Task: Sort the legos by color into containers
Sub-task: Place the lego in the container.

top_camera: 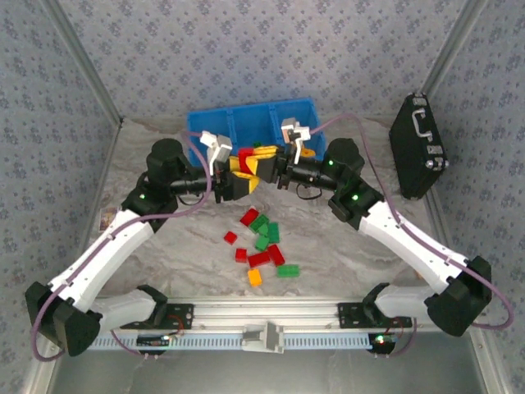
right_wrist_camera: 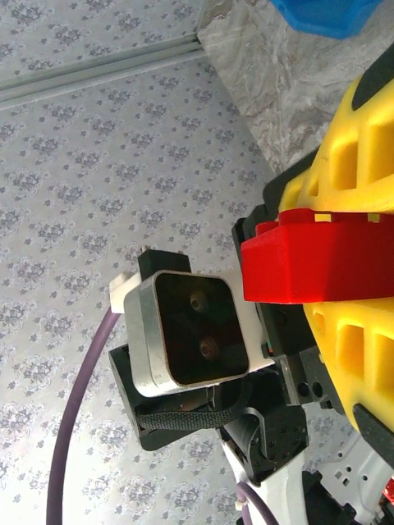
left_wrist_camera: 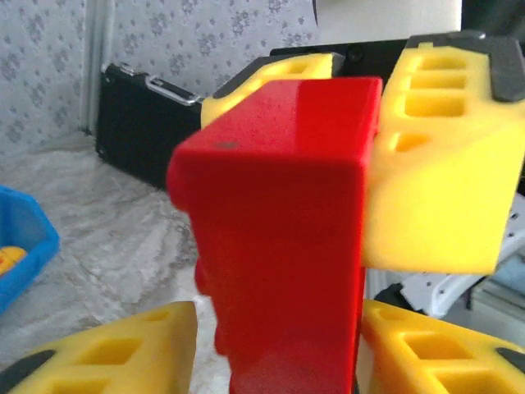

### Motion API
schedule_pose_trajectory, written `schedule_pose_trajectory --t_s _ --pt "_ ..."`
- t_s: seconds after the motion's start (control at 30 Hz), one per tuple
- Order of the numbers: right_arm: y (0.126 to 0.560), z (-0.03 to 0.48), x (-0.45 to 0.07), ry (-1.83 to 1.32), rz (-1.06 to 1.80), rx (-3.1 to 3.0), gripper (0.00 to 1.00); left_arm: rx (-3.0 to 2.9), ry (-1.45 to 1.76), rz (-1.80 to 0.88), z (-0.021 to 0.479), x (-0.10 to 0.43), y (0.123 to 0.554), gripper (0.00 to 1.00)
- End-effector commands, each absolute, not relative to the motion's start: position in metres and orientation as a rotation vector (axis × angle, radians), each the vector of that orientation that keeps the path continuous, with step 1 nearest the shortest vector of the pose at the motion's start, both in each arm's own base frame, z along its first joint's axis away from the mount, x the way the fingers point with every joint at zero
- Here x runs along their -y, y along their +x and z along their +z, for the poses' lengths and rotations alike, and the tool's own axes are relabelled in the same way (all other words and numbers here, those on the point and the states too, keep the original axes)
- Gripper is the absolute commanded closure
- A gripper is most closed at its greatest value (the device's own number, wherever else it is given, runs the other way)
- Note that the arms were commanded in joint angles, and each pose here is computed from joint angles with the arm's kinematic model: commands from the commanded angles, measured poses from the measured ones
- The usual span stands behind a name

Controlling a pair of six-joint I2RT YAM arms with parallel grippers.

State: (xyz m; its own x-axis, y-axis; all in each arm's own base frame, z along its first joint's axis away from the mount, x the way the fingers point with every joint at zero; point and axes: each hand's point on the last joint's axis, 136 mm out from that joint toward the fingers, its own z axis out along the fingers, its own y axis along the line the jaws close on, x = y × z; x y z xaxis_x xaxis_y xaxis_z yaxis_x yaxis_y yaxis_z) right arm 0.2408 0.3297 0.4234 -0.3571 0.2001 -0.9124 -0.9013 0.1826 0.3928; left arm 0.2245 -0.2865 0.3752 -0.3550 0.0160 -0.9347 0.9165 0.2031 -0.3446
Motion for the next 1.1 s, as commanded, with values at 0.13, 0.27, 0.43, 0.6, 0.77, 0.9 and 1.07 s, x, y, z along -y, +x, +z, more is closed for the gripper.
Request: schedule_pose_trajectory --t_s 0.13,0.27,0.43,0.6,0.77,0.9,1.07 --pt "0.231 0.437 -0.334 -0.752 1.405 -1.4 0.77 -1.496 0.912 -1.298 0.405 0.284 0.217 0.72" --pt "0.234 0.432 -0.335 -0.75 1.401 -1.416 0.77 -1.496 0.9 -1.292 0.406 0.282 0.217 0.76" --pt "0.237 0.425 -0.335 -0.748 1.389 -1.444 0.72 -1.5 0.87 -1.262 0.405 0.279 0.222 0.91" --pt "0.244 0.422 -0.331 -0.732 1.368 -1.47 0.54 -1.498 0.829 -1.212 0.406 0.275 0.229 0.97" --pt "0.248 0.424 -0.325 -0.716 1.351 -1.477 0.28 -1.512 0.785 -1.167 0.405 0.27 0.239 0.99" --pt "0.249 0.423 -0.313 -0.711 1.307 -1.492 0.07 -1.571 0.711 -1.105 0.4 0.263 0.259 0.99" --pt "0.256 0.388 -0.285 -0.68 1.137 -1.645 0.01 -1.748 0.582 -0.91 0.376 0.248 0.304 0.98"
